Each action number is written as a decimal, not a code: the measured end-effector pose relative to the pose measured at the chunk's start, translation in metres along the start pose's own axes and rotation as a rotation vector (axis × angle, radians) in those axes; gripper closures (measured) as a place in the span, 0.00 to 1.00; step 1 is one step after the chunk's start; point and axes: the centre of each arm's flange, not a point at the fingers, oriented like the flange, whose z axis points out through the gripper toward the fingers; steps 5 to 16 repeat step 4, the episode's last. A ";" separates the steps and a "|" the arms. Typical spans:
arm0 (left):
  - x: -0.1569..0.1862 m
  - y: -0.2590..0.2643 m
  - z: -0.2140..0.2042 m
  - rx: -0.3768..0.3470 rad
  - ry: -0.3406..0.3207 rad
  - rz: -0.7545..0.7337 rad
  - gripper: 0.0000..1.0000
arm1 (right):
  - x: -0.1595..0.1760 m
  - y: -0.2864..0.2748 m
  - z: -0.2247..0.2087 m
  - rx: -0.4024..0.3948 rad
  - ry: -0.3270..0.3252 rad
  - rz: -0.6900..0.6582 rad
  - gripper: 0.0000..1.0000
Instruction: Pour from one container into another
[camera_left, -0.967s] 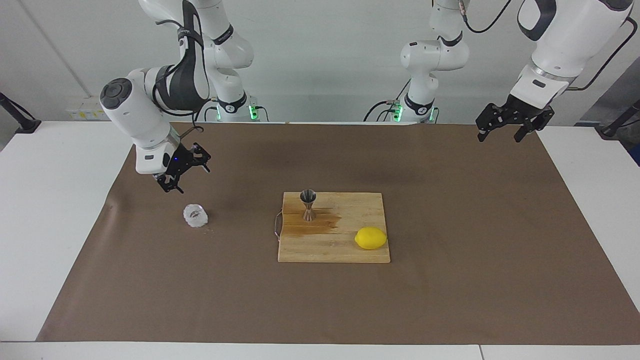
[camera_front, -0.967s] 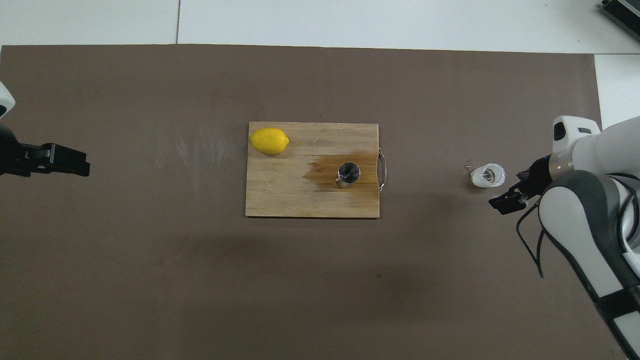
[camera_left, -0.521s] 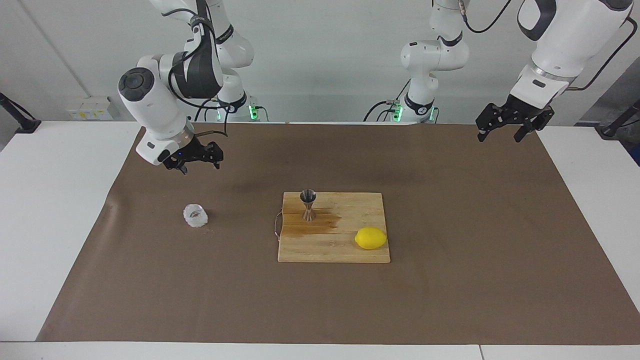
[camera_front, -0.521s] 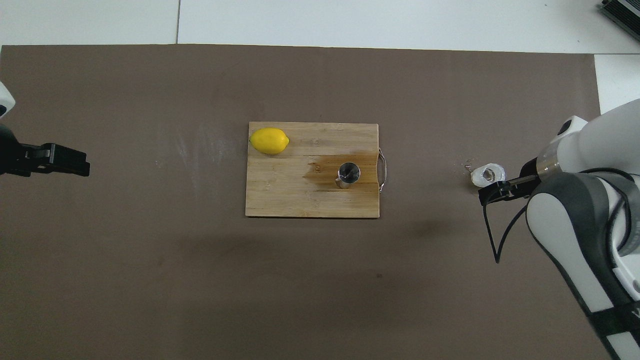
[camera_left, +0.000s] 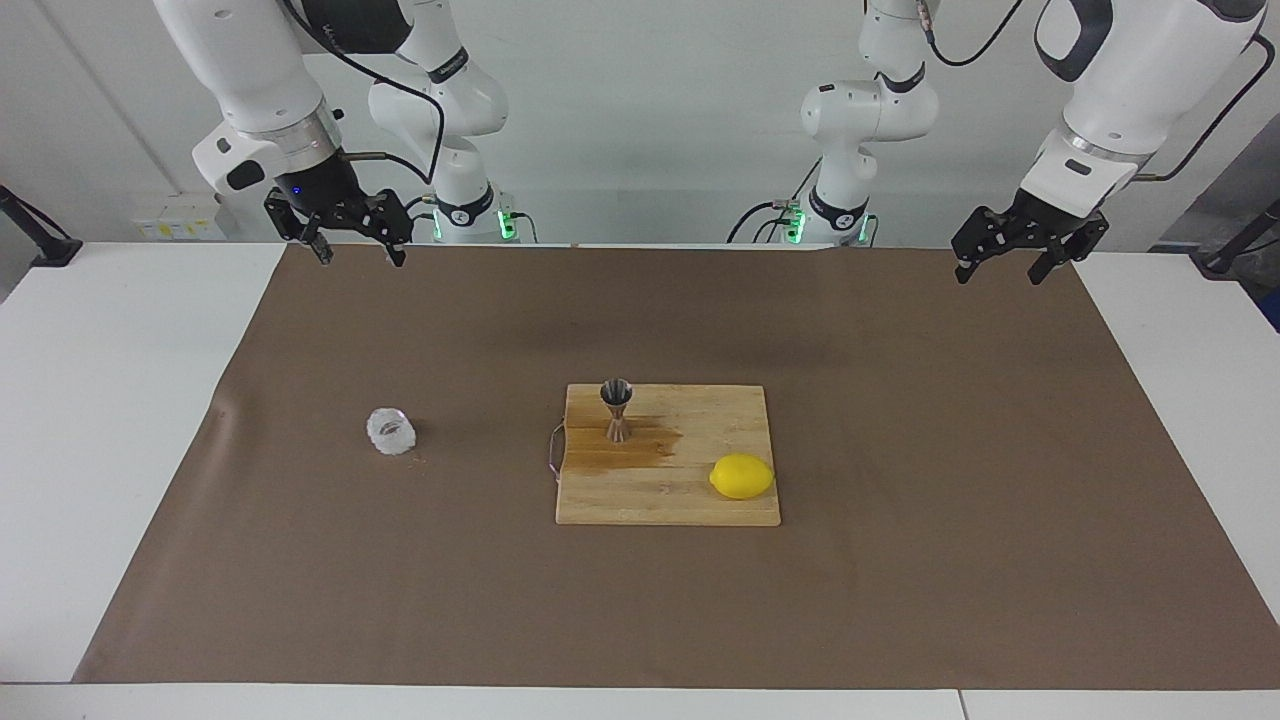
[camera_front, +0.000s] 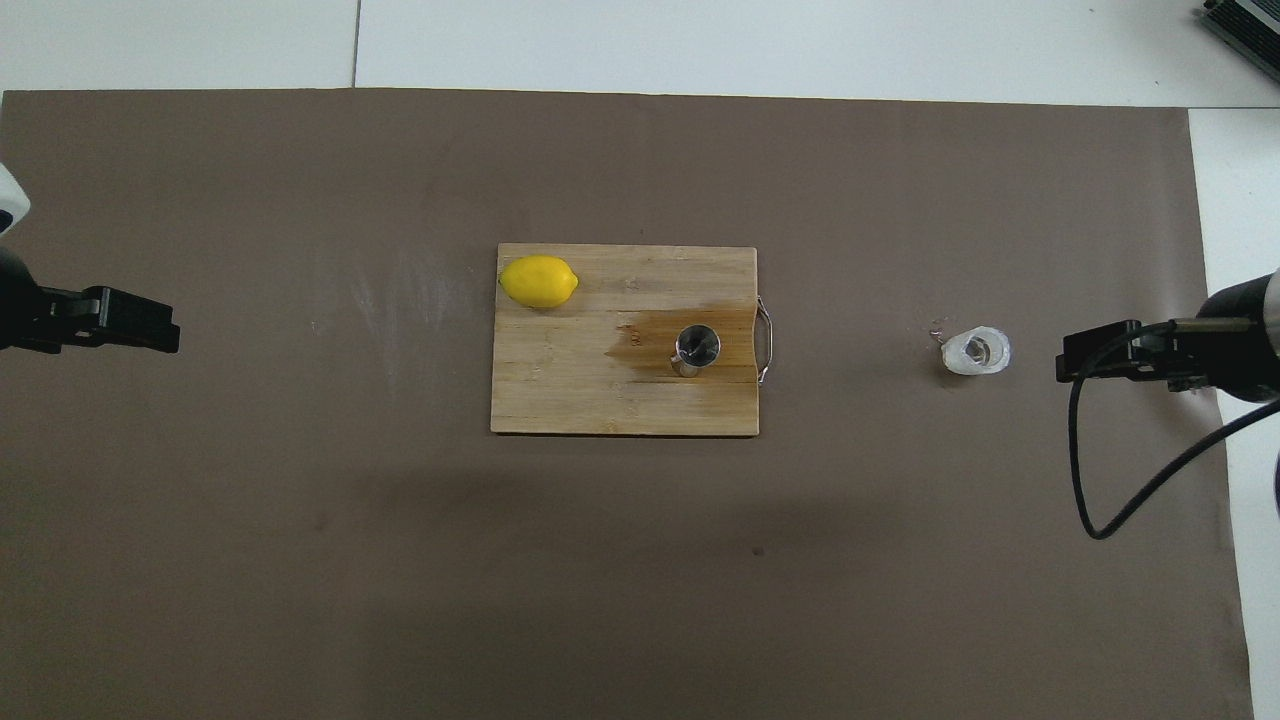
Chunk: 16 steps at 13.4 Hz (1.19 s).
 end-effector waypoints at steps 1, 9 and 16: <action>0.000 0.000 0.000 0.000 0.000 0.000 0.00 | 0.006 0.003 0.001 -0.001 0.020 -0.007 0.00; 0.000 0.000 0.000 0.000 0.000 0.000 0.00 | 0.019 0.011 0.005 -0.013 0.056 -0.057 0.00; 0.000 0.000 0.000 0.000 0.000 0.000 0.00 | 0.019 0.011 0.005 -0.013 0.056 -0.057 0.00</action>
